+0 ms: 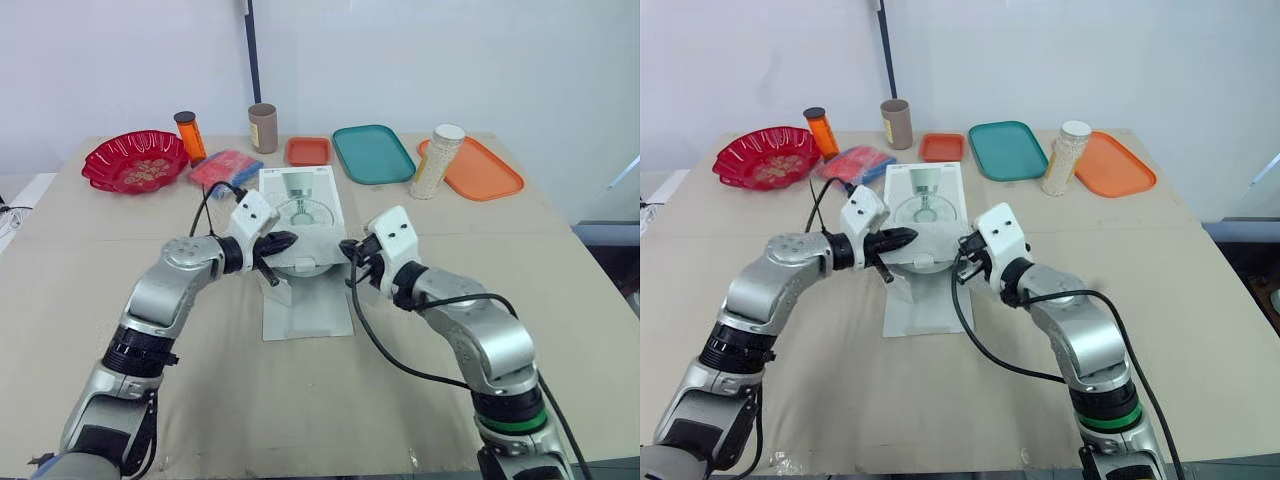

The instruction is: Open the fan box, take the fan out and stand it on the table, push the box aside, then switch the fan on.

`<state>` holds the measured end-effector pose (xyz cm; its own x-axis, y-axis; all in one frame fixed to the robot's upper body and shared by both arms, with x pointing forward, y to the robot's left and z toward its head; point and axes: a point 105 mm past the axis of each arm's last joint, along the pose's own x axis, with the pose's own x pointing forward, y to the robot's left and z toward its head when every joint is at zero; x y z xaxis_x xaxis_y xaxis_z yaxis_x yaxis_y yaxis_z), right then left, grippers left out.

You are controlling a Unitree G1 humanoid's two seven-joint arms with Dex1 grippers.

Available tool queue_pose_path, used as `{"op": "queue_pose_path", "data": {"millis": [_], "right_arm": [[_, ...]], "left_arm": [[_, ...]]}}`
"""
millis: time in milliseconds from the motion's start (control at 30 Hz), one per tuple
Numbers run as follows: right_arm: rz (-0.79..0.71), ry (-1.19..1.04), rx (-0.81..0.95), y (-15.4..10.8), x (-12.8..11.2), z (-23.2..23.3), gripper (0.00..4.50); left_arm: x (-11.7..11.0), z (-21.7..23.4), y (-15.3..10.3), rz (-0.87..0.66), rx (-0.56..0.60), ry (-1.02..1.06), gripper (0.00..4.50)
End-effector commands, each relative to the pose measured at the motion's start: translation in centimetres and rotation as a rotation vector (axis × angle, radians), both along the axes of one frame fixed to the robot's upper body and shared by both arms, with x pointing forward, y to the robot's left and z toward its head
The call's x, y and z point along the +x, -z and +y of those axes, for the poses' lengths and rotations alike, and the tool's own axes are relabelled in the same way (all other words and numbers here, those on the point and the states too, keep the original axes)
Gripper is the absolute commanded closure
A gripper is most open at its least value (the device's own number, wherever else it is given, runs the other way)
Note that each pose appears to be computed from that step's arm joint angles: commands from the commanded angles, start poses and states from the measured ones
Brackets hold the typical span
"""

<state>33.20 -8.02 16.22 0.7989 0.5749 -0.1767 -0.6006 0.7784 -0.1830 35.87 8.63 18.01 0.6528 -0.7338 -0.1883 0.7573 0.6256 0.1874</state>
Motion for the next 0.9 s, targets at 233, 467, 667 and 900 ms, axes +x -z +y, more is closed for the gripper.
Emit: {"op": "queue_pose_path", "data": {"millis": [233, 467, 667, 900], "right_arm": [[0.008, -0.069, 0.015, 0.7, 0.1, 1.7, 4.45], [-0.006, -0.11, 0.025, 0.4, 0.2, 2.9, 4.45], [-0.005, -0.117, 0.018, 0.5, 0.4, 3.1, 4.45], [0.002, -0.103, 0.013, 0.9, 0.5, 3.2, 4.45]], "left_arm": [[-2.7, 1.3, -5.2, -0.089, -0.039, -0.047, 4.5], [-5.1, -0.4, -2.8, 0.037, -0.039, 0.008, 4.5], [-5.8, -0.5, -0.7, 0.118, -0.003, 0.016, 4.5], [-6.0, -1.4, 0.9, 0.152, 0.023, 0.028, 4.5]]}}
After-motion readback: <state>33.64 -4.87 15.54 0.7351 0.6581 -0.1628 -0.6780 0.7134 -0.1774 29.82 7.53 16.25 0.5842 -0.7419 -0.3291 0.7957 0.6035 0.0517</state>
